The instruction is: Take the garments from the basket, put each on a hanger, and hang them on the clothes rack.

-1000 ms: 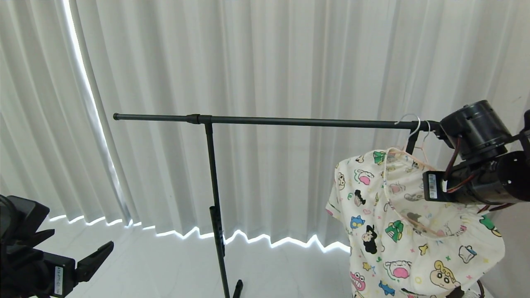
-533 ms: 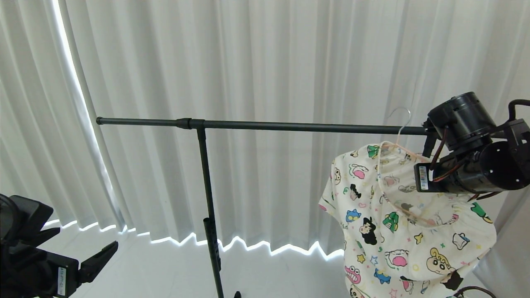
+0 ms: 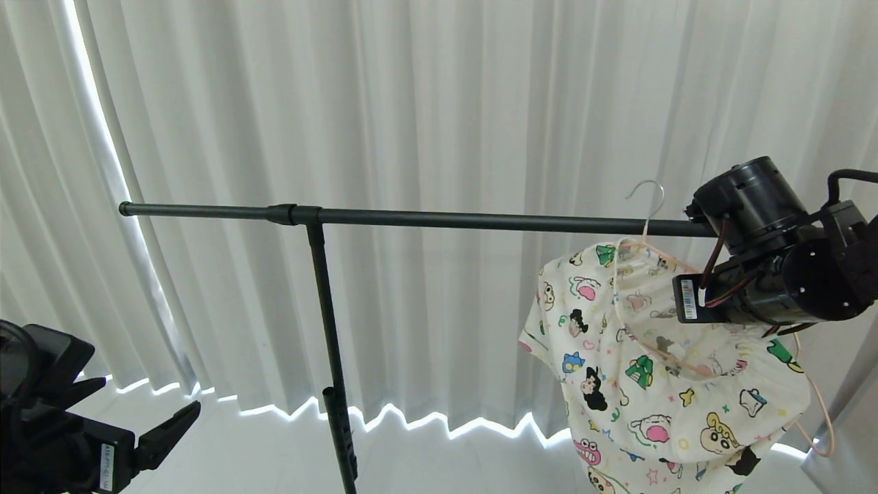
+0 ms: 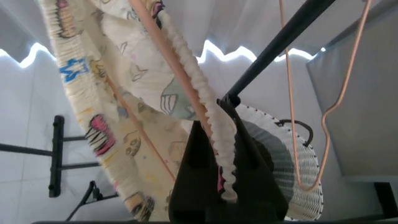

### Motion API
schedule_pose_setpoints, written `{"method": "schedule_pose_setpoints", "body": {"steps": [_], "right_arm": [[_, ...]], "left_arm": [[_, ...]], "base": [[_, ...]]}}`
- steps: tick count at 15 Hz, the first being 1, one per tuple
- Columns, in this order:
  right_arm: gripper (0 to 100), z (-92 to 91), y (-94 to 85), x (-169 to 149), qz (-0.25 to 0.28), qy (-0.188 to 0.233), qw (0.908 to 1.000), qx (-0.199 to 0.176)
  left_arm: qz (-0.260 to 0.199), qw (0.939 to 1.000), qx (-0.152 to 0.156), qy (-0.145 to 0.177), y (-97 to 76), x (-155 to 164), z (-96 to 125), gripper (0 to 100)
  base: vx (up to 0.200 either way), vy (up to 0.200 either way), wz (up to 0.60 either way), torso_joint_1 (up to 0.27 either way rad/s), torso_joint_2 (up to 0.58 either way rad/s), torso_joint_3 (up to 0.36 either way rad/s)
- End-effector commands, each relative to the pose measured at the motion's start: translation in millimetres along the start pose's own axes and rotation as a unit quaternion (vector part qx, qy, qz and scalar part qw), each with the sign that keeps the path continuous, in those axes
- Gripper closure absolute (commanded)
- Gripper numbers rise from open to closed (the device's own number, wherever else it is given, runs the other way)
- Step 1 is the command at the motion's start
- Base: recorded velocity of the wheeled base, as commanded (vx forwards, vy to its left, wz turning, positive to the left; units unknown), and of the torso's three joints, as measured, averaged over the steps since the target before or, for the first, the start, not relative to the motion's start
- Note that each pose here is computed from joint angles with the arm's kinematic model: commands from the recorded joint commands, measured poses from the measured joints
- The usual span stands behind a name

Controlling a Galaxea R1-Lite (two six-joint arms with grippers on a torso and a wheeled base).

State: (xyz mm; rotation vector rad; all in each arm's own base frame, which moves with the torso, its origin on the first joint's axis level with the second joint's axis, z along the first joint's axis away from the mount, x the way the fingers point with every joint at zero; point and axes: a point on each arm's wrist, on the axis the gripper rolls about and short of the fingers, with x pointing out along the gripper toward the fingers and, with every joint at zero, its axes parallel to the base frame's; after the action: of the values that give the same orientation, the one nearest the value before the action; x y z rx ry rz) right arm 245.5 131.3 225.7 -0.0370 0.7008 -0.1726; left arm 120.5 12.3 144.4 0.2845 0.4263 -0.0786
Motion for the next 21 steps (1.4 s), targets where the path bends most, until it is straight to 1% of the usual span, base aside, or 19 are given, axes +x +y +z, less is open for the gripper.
{"method": "schedule_pose_setpoints", "body": {"steps": [1,3,4,5,6,9,16,18,21], "right_arm": [[100,-2.2,2.9,4,-0.002,0.007,1.0000,-0.005],[100,-3.4,5.4,9,-0.005,0.013,0.9999,-0.010],[100,-3.9,6.0,11,-0.007,0.015,0.9998,-0.011],[100,-4.4,6.7,17,-0.012,0.021,0.9996,-0.014],[100,-5.8,8.8,22,-0.015,0.026,0.9994,-0.019],[100,-8.1,13.9,32,-0.020,0.033,0.9990,-0.023],[100,-9.1,16.0,36,-0.025,0.035,0.9987,-0.026],[100,-4.1,20.3,39,-0.017,0.017,0.9996,-0.018],[100,-3.3,20.5,41,-0.018,0.017,0.9993,-0.028]], "left_arm": [[-0.010,0.9997,0.004,-0.022,-2.9,-6,4,0],[-0.053,0.9974,0.012,-0.047,-10.7,-10,7,0],[-0.066,0.9963,0.012,-0.054,-13.1,-11,8,0],[-0.092,0.9933,0.016,-0.068,-18.5,-13,12,0],[-0.103,0.9918,0.018,-0.075,-20.8,-14,14,0],[-0.102,0.9915,0.019,-0.078,-20.8,-15,15,0],[-0.100,0.9914,0.021,-0.081,-20.6,-16,15,0],[-0.100,0.9913,0.020,-0.083,-20.7,-18,15,0],[-0.100,0.9913,0.020,-0.084,-20.8,-18,14,0]], "base": [[0.000,0.000,0.00,0.000,0.00,0.000],[0.000,0.000,0.00,0.000,0.00,0.000],[0.000,0.000,0.00,0.000,0.00,0.000],[0.000,0.000,0.00,0.000,0.00,0.000],[0.000,0.000,0.00,0.000,0.00,0.000],[0.000,0.000,0.00,0.000,0.00,0.000],[0.000,0.000,0.00,0.000,0.00,0.000],[0.000,0.000,0.00,0.000,0.00,0.000],[0.000,0.000,0.00,0.000,0.00,0.000]]}}
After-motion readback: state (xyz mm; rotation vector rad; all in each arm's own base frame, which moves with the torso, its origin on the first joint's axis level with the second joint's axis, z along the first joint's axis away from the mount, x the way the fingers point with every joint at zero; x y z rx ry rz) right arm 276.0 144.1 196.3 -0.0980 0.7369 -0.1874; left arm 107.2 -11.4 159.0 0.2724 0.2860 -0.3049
